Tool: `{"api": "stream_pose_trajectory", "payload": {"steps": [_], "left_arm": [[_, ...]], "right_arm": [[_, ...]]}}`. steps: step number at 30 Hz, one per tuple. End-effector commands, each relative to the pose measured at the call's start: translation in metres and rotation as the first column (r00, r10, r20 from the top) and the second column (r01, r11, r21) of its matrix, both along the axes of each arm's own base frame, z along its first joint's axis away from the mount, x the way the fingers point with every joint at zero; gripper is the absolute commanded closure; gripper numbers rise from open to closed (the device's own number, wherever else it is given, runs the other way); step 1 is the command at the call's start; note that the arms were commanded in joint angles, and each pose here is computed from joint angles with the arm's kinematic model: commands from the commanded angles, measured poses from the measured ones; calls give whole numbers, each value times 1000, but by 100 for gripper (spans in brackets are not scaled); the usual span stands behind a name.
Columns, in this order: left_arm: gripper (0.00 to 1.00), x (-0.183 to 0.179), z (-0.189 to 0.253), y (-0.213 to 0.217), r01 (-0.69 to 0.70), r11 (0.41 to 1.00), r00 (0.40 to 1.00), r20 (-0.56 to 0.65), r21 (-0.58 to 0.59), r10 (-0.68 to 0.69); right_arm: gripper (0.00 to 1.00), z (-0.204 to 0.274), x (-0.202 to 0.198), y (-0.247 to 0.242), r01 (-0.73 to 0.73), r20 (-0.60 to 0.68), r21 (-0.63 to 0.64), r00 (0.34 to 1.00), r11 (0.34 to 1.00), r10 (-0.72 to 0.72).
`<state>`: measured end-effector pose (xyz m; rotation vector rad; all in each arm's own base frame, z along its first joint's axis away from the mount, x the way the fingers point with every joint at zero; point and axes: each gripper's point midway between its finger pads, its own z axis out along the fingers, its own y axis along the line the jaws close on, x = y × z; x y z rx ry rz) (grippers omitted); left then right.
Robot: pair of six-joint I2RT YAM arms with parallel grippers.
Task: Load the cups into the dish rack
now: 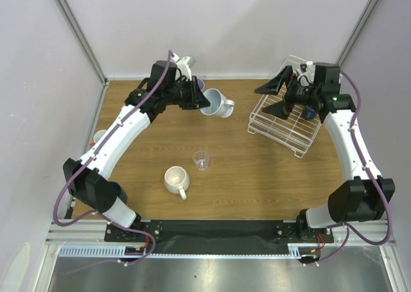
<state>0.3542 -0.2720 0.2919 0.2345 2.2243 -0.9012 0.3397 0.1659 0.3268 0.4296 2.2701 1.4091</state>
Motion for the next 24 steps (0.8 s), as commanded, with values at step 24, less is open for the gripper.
{"api": "stream_pose_trajectory", "payload": {"steps": [24], "left_arm": [[100, -58, 131, -27, 372, 920, 824, 501, -126, -265]], "right_arm": [[13, 124, -103, 81, -203, -196, 655, 885, 728, 423]]}}
